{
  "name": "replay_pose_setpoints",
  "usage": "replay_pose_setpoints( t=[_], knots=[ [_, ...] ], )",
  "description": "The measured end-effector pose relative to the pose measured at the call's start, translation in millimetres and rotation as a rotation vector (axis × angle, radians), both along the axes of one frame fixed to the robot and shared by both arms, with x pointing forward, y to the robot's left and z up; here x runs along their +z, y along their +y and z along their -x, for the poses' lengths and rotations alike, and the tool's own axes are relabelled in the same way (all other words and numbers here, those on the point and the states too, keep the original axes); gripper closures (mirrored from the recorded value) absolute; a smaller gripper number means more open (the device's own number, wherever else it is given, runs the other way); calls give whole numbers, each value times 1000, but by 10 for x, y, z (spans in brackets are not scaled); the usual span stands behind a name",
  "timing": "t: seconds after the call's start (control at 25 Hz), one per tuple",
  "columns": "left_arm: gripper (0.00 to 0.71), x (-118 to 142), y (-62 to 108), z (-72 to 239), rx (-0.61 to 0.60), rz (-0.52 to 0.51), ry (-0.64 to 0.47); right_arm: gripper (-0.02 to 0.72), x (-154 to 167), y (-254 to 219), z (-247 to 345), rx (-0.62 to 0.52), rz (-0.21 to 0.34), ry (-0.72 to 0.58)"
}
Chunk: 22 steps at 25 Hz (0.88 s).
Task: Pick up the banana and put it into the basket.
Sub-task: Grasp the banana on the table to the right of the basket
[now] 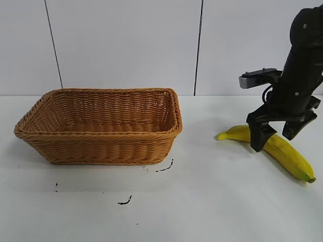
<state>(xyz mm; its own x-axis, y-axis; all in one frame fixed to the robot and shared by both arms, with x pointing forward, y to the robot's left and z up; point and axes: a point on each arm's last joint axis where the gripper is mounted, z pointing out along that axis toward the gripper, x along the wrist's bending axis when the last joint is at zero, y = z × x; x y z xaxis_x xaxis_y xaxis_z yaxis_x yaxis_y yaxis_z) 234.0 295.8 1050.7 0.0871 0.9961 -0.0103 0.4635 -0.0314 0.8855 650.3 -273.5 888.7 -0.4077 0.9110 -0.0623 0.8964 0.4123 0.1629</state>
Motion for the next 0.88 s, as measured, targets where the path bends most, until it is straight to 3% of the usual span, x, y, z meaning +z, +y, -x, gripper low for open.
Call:
replay_pose_setpoints(
  t=[0.28, 0.36, 0.52, 0.88],
  knots=[
    [20, 0, 0, 0, 0, 0, 0, 99, -96, 3, -6, -18, -2, 13],
    [20, 0, 0, 0, 0, 0, 0, 159, -96, 4, -9, -25, -4, 10],
    [20, 0, 0, 0, 0, 0, 0, 409, -96, 4, -9, -50, -8, 11],
    [20, 0, 0, 0, 0, 0, 0, 401, 90, -5, 6, -37, 4, 18]
  ],
)
